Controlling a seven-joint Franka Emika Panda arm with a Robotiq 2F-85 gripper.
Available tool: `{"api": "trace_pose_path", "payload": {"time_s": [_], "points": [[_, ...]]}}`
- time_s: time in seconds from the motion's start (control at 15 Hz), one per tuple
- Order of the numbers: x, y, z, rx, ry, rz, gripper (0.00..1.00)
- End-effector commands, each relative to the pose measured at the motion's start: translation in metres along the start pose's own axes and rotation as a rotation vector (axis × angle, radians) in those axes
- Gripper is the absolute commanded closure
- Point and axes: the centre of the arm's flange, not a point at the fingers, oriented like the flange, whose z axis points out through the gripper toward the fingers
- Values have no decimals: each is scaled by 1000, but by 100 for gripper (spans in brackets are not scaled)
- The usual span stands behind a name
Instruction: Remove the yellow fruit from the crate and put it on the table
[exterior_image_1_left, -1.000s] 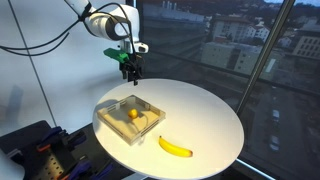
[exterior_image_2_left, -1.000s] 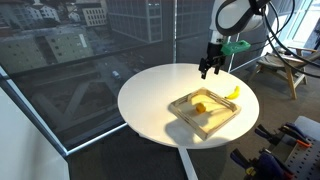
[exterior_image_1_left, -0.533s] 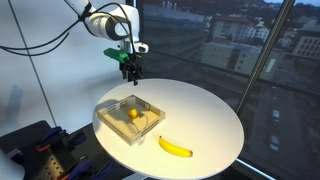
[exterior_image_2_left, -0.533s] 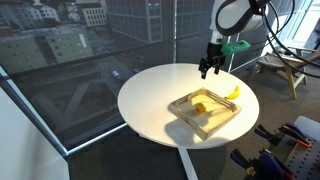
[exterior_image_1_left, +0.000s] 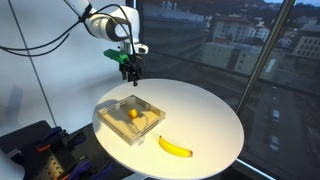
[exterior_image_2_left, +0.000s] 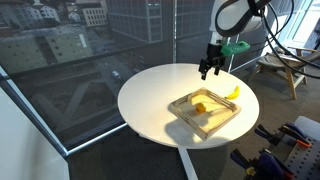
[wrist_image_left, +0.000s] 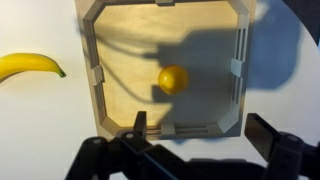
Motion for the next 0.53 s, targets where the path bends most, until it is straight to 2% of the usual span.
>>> {"api": "trace_pose_path", "payload": {"time_s": [0.0, 0.47], "points": [[8, -2, 1, -6, -6, 9, 0], [20, 0, 7, -4, 1, 12, 0]]}}
